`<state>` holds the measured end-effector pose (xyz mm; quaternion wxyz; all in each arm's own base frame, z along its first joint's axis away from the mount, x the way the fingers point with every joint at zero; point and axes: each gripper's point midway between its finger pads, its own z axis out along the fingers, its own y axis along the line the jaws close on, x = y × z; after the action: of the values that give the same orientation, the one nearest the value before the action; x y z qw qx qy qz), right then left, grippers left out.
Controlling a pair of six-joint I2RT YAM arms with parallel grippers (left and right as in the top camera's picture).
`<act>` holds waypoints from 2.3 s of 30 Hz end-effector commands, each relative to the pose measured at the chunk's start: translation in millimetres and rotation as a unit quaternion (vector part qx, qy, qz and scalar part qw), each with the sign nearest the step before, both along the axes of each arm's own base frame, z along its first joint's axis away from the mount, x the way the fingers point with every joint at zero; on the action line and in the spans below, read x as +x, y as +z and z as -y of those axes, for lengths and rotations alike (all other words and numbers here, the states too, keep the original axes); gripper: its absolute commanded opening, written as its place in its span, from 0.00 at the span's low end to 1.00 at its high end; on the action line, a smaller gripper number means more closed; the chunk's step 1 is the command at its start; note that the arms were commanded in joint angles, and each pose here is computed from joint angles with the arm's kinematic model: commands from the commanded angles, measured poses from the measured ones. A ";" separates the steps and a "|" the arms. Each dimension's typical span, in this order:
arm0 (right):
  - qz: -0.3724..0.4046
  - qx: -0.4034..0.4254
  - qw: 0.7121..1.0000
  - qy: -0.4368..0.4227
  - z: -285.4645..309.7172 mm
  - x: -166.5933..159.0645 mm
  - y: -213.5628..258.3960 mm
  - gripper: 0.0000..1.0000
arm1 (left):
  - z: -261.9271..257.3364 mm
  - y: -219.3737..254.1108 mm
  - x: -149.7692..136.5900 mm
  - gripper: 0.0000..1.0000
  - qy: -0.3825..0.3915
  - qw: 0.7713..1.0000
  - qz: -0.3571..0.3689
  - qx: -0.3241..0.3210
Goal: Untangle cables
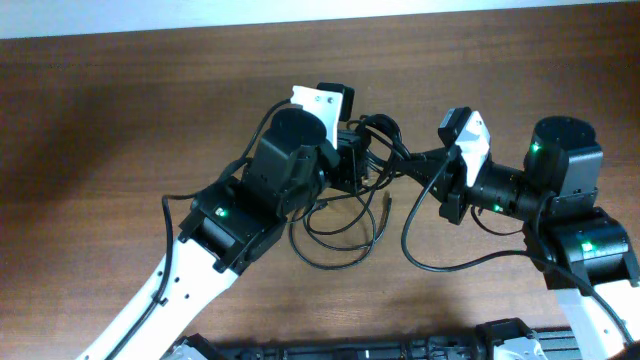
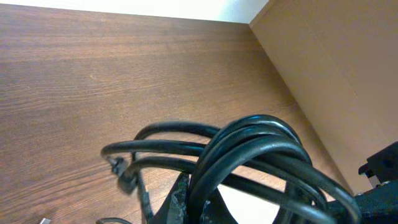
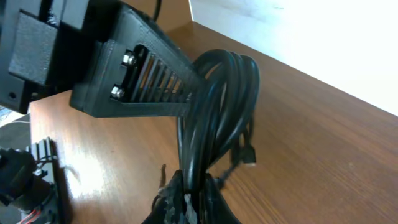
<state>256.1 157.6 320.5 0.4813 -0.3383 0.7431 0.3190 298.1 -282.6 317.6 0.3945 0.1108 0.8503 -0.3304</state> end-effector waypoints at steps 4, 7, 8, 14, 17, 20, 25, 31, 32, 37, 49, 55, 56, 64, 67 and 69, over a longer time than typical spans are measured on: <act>-0.073 -0.016 0.973 -0.221 50.5 40.3 -18.4 0.04 | -8.0 11.2 10.2 0.00 0.037 0.999 0.014 -0.003; -0.100 -0.023 0.948 -0.301 73.7 47.4 -29.0 0.04 | -8.8 13.5 9.3 0.00 0.036 0.999 0.016 -0.005; -0.112 -0.025 0.938 -0.327 81.6 47.8 -33.8 0.04 | -8.7 13.5 9.3 0.00 0.036 0.999 0.017 -0.005; -0.188 -0.033 0.902 -0.388 97.5 44.6 -63.8 0.04 | -10.2 21.2 7.8 0.00 0.036 0.999 0.026 -0.013; -0.195 -0.036 0.901 -0.385 96.4 44.8 -67.7 0.04 | -11.5 23.8 6.9 0.00 0.034 0.999 0.033 -0.010; -0.180 -0.036 0.918 -0.352 87.0 43.7 -61.7 0.04 | -19.1 21.1 12.0 0.00 0.058 0.998 0.037 0.003; -0.076 -0.018 0.988 -0.130 28.3 18.5 -21.7 0.33 | -22.4 20.4 14.1 0.00 0.034 0.994 0.084 0.057; -0.036 0.013 0.999 -0.013 1.0 -3.8 -2.4 0.60 | -12.7 21.4 6.6 0.00 -0.003 0.995 0.086 0.051; -0.033 0.014 0.999 -0.012 0.7 -3.4 -1.2 0.61 | -9.0 21.4 3.4 0.00 -0.015 0.995 0.083 0.046; -0.007 0.018 1.000 -0.010 -0.2 1.0 7.8 0.55 | 4.9 23.4 -10.2 0.00 -0.059 0.996 0.063 0.014; -0.047 0.007 0.990 -0.133 25.8 28.6 -4.2 0.04 | 5.1 23.0 -11.2 0.00 -0.054 0.997 0.049 0.003; -0.130 0.007 0.928 -0.350 83.5 50.6 -31.0 0.04 | 1.9 25.2 -9.9 0.00 -0.049 0.997 0.052 0.002; -0.135 -0.001 0.920 -0.369 90.5 50.7 -35.3 0.04 | 1.7 25.8 -10.2 0.00 -0.049 0.997 0.052 0.001; -0.176 -0.030 0.900 -0.399 101.2 49.1 -60.1 0.04 | -1.6 34.3 -14.0 0.00 -0.049 0.997 0.061 -0.006; -0.194 -0.035 0.895 -0.401 101.6 46.6 -67.5 0.04 | -8.4 42.2 -15.1 0.00 -0.037 0.997 0.072 -0.007; -0.202 -0.034 0.893 -0.401 101.0 44.4 -69.7 0.04 | -17.5 46.6 -11.6 0.00 -0.012 0.996 0.083 -0.001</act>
<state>292.8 91.7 264.2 0.3955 -0.0108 0.8922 0.2176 285.1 -294.5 318.3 0.3899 0.1808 0.8368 -0.3392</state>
